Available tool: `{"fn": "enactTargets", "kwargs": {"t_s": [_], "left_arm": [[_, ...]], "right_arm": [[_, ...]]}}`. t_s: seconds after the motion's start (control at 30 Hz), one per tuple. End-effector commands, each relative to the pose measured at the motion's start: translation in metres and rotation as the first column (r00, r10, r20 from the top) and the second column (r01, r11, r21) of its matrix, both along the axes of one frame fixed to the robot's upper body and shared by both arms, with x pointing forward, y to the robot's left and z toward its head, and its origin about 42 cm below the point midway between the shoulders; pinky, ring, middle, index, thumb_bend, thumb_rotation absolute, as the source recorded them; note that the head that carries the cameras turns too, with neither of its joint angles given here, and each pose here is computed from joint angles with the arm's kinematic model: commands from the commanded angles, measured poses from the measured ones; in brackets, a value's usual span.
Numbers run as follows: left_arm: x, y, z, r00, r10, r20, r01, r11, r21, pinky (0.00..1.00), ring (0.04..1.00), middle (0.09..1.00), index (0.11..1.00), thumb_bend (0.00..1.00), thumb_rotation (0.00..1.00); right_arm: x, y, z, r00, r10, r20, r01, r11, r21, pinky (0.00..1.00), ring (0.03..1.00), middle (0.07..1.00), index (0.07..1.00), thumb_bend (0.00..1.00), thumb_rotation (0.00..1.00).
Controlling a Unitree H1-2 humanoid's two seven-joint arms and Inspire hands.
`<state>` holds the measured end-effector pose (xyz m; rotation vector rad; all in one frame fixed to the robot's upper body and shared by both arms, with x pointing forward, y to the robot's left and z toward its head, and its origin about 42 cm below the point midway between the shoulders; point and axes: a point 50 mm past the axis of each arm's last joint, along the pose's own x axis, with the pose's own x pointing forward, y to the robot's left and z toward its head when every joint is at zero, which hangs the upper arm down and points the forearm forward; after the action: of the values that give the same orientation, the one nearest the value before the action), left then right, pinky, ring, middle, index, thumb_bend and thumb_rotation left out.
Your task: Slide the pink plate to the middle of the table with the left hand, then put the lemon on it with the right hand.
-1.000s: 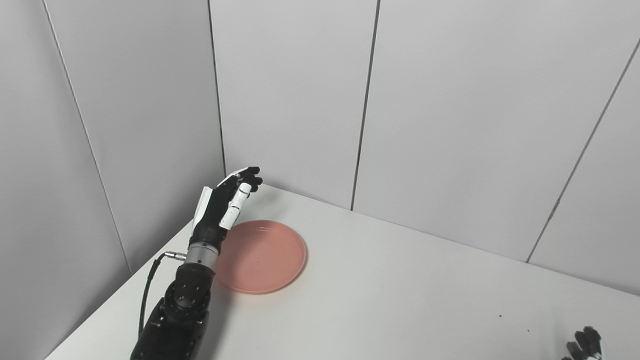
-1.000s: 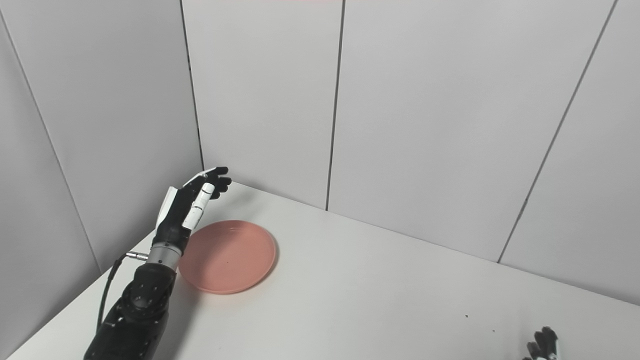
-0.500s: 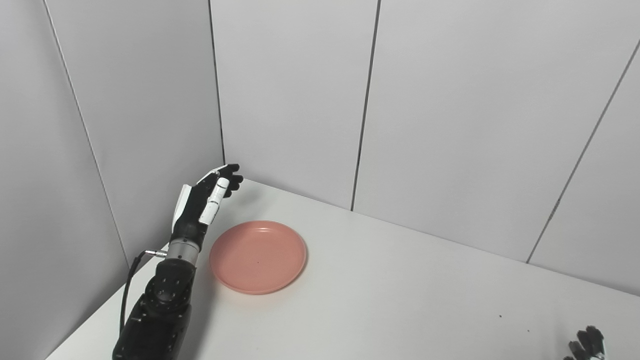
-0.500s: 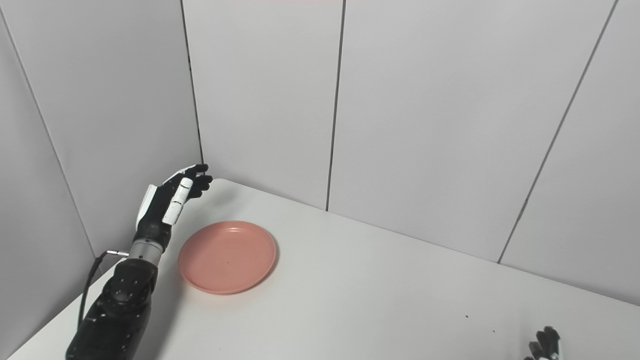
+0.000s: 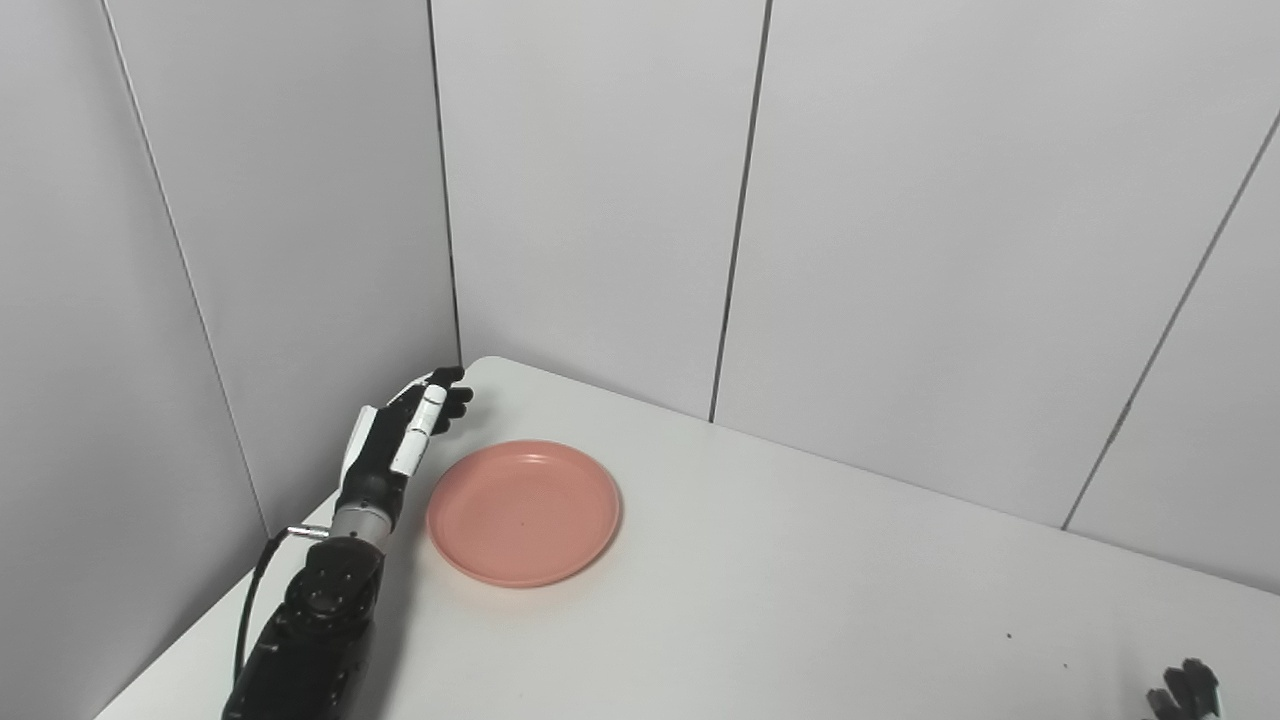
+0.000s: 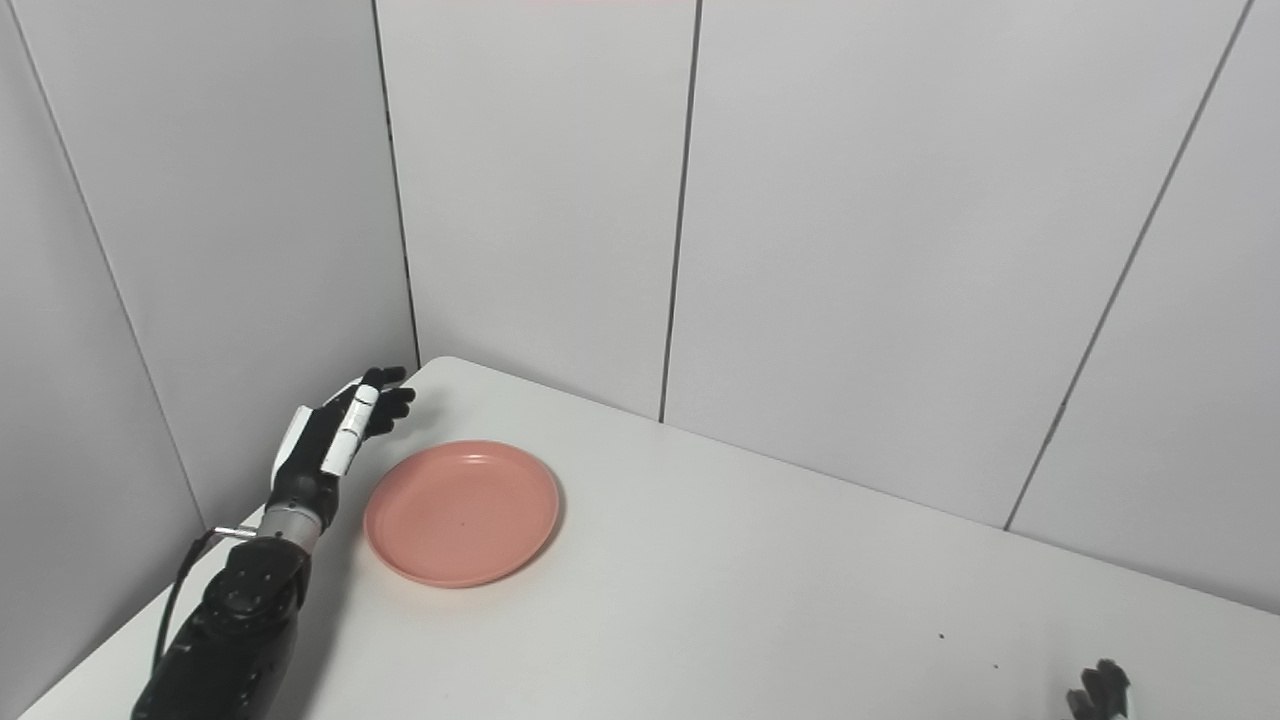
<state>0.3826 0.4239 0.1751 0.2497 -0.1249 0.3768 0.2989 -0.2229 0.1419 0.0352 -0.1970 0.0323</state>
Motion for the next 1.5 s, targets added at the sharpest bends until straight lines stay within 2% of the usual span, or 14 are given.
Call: {"fn": "enactTargets", "kwargs": {"t_s": [0.0,0.37,1.0,1.23,1.47], "left_arm": [[0.009,0.003,0.021,0.996,-0.008,0.093,0.005,1.0,0.029,0.82,0.784,0.772,0.779,0.62,1.0],[0.015,-0.001,0.005,0.996,0.015,0.086,-0.009,0.998,-0.063,0.83,0.787,0.771,0.776,0.67,1.0],[0.015,-0.011,-0.018,0.994,0.007,0.109,0.009,0.989,-0.149,0.77,0.763,0.765,0.763,0.63,1.0],[0.016,-0.023,-0.024,0.994,-0.031,0.109,0.051,0.982,-0.181,0.77,0.763,0.761,0.766,0.63,1.0],[0.018,-0.037,-0.03,0.991,-0.063,0.118,0.088,0.972,-0.217,0.76,0.767,0.768,0.77,0.61,1.0]], "right_arm": [[0.003,-0.001,0.017,0.998,0.01,0.068,-0.01,1.0,-0.01,1.0,1.0,1.0,1.0,0.34,1.0],[-0.001,0.0,0.019,0.998,0.01,0.061,-0.009,1.0,-0.011,1.0,1.0,1.0,1.0,0.32,1.0],[-0.003,-0.002,0.02,0.998,0.01,0.058,-0.008,1.0,-0.023,1.0,1.0,1.0,1.0,0.34,1.0],[-0.003,-0.001,0.022,0.998,0.009,0.057,-0.008,1.0,-0.017,1.0,1.0,1.0,1.0,0.32,1.0],[-0.003,-0.002,0.022,0.999,0.001,0.051,0.0,1.0,-0.016,1.0,1.0,1.0,1.0,0.34,1.0]]}}
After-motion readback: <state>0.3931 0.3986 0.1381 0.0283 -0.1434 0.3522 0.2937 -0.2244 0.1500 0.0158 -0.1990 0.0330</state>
